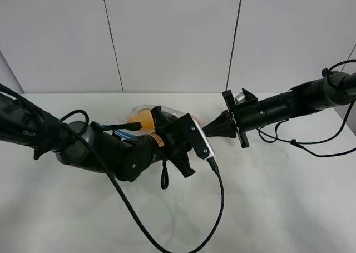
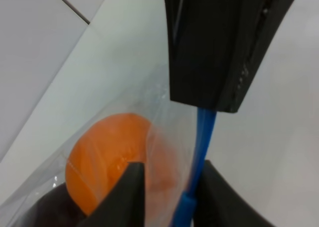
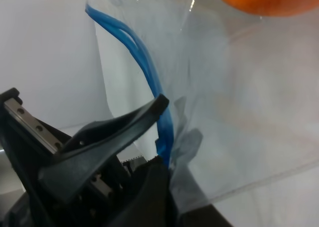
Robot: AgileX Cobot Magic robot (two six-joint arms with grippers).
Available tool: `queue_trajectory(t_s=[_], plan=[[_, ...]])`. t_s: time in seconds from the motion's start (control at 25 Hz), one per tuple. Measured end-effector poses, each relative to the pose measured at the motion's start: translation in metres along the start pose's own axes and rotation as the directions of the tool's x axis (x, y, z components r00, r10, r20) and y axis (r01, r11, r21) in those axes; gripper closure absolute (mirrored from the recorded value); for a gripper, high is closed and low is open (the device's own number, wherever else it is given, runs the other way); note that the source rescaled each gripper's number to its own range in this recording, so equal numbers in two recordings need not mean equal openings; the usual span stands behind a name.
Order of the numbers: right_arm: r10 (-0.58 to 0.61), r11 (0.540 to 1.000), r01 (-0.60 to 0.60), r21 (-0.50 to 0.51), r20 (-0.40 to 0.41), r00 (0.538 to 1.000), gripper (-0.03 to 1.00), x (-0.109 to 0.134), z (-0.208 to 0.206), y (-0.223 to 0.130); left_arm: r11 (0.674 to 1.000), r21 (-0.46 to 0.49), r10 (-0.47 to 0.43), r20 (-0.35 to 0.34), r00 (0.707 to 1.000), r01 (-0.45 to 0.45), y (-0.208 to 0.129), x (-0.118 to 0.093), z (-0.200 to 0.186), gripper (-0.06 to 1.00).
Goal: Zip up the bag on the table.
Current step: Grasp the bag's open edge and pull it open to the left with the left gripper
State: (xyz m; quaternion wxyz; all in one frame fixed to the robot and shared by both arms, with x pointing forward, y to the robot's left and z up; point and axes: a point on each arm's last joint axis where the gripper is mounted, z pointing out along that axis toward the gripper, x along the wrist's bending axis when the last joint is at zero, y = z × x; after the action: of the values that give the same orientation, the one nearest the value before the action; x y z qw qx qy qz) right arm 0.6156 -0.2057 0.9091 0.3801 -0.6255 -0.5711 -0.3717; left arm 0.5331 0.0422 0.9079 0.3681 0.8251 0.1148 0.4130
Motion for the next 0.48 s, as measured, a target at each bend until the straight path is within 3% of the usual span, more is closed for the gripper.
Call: queue_trajectory(t_s=[0.48], plan=[[0.000,1.000,0.000,-0.001,-0.001,1.000,0.97,0.0001,0.0000,0.0001,1.000,0.000,0.028,0.001,1.000,-0.028,-0.0002,-0.0002,-0.0001,0.74]])
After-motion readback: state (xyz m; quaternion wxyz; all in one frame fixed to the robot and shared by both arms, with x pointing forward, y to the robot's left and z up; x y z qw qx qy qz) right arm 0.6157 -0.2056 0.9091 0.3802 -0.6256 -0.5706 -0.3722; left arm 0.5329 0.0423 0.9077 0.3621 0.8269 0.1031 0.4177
